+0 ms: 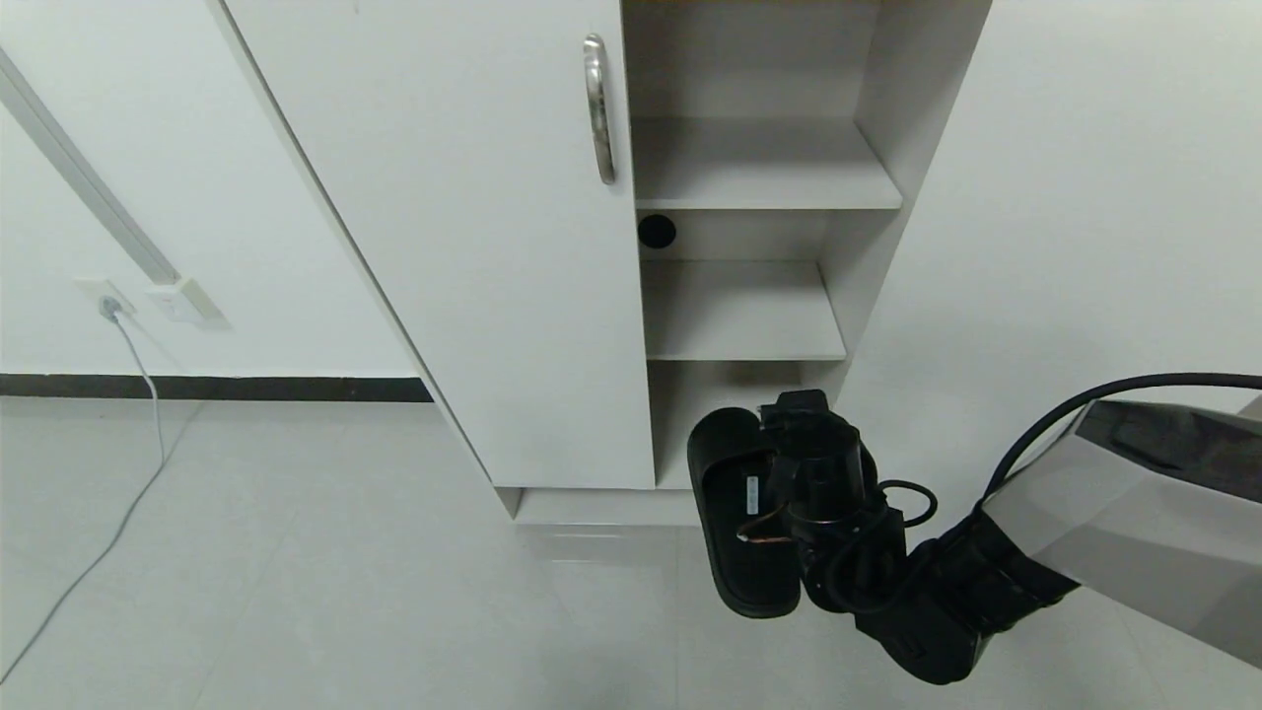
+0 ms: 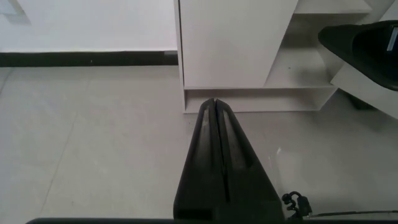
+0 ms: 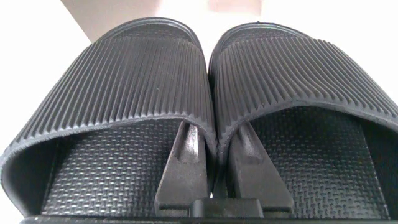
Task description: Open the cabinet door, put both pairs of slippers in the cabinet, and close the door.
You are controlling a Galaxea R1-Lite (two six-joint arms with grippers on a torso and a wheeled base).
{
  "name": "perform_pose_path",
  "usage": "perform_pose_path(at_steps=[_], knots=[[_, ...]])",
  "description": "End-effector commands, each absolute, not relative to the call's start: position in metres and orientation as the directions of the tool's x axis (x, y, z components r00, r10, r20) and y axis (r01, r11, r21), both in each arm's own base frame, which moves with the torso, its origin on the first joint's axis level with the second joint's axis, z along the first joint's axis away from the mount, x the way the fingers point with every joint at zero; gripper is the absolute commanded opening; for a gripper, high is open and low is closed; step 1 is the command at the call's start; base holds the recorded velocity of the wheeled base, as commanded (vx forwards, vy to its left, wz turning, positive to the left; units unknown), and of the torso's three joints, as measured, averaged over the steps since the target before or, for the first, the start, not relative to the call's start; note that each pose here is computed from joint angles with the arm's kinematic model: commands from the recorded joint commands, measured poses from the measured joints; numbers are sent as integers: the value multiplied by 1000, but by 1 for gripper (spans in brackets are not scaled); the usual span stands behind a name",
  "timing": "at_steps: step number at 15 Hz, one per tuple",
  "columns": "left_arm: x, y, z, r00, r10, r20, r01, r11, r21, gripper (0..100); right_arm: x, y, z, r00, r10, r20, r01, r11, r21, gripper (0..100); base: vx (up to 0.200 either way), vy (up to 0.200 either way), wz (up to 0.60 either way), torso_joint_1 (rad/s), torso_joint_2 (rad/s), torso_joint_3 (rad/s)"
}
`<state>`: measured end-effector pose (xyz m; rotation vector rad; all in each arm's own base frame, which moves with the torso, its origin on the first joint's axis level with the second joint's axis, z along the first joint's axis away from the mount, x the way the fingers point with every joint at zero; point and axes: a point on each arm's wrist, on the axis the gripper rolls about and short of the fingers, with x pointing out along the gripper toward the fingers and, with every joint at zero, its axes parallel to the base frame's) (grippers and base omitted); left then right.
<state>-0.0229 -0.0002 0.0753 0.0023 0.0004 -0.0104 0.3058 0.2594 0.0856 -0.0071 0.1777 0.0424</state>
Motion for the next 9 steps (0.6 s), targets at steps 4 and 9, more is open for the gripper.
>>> perform_pose_path(at_steps=[4, 9], knots=[[-23, 0, 76, 1000, -11, -2, 11, 1000, 2, 0, 300, 261, 97, 997, 67, -23, -67, 998, 2, 0, 0, 0, 0, 4, 1, -81], [-23, 0, 76, 1000, -11, -2, 11, 1000, 2, 0, 302, 261, 98, 997, 65, 33, -65, 998, -17, 0, 0, 0, 0, 0, 0, 0]])
